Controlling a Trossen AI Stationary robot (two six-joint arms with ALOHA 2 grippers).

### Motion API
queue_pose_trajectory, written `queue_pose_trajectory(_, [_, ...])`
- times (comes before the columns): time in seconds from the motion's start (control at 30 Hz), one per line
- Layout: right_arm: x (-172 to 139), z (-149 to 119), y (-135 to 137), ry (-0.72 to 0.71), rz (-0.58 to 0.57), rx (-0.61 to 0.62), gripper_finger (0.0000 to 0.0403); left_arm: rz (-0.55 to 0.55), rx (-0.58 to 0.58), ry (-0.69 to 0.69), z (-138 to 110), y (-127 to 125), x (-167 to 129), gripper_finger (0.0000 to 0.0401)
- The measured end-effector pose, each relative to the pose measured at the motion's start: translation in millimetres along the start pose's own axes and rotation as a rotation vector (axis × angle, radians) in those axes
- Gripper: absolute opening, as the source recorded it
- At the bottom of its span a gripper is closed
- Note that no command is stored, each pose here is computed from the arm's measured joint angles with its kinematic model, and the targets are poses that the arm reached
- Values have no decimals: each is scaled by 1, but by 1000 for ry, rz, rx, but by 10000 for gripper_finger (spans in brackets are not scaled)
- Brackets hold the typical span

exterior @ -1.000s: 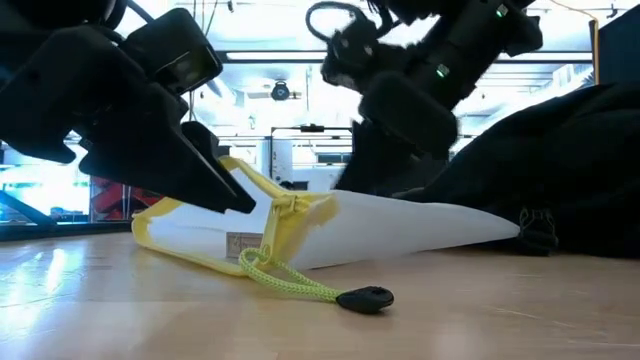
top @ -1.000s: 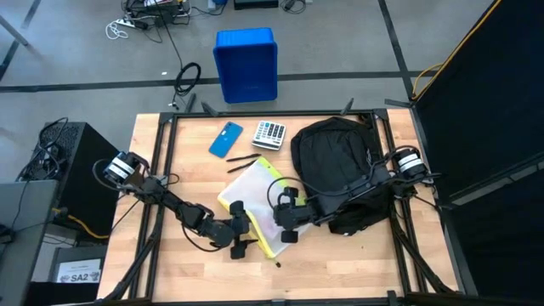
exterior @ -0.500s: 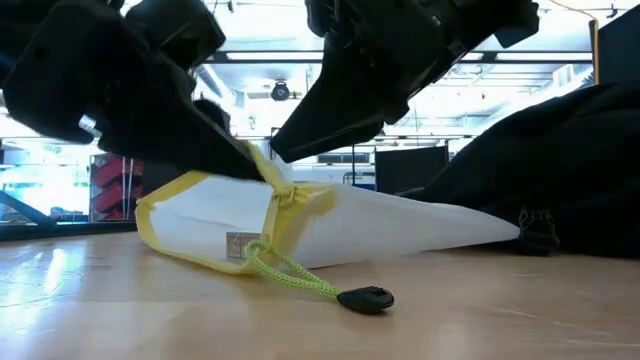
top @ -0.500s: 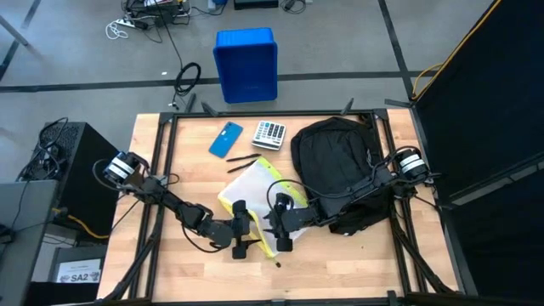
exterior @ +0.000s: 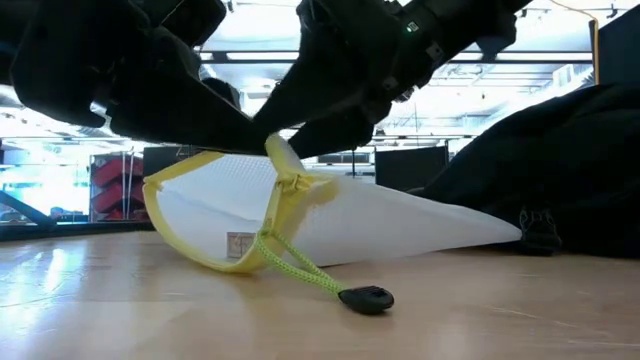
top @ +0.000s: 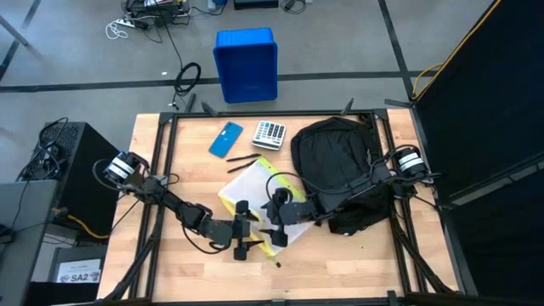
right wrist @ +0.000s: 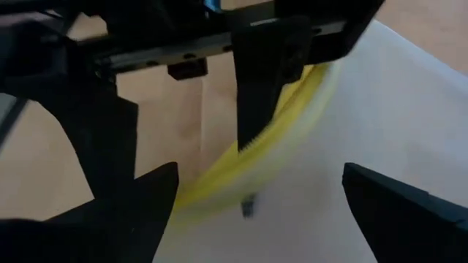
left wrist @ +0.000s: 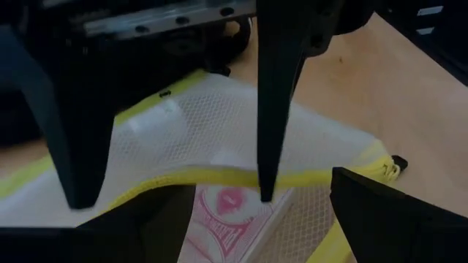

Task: Unpack backpack
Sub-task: Remove the white game card from the white zip bag

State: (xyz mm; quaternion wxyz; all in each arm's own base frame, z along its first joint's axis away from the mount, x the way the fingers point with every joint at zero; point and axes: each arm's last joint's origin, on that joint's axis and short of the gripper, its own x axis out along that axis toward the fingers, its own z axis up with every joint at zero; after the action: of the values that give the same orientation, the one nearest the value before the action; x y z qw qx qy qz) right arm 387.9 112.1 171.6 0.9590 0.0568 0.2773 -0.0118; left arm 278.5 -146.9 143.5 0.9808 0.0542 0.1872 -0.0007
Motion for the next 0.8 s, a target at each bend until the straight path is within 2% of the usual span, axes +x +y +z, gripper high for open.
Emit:
queue_pose_trajectory(0.13, [2, 1, -6, 21, 39, 42, 347, -8, 12, -34, 4, -1, 0, 282])
queue_pose_trajectory(0.27, [3, -2, -11, 61, 41, 47, 305, -16, 21, -49, 5, -1, 0, 282])
queue_pose_trajectory(0.43, [2, -5, -11, 96, 39, 37, 207, -21, 22, -43, 5, -2, 0, 282])
queue_pose_trajectory(0.63, [2, -9, -11, 142, 73, 22, 37, -40, 22, -10, 1, -7, -3, 282])
queue_pose_trajectory(0.7, [2, -9, -10, 142, 78, 7, 12, -39, 5, 29, -3, -7, -3, 282])
queue_pose_trajectory(0.8, [1, -10, -6, 143, 86, 0, 7, -25, -53, 85, -9, -5, -3, 282])
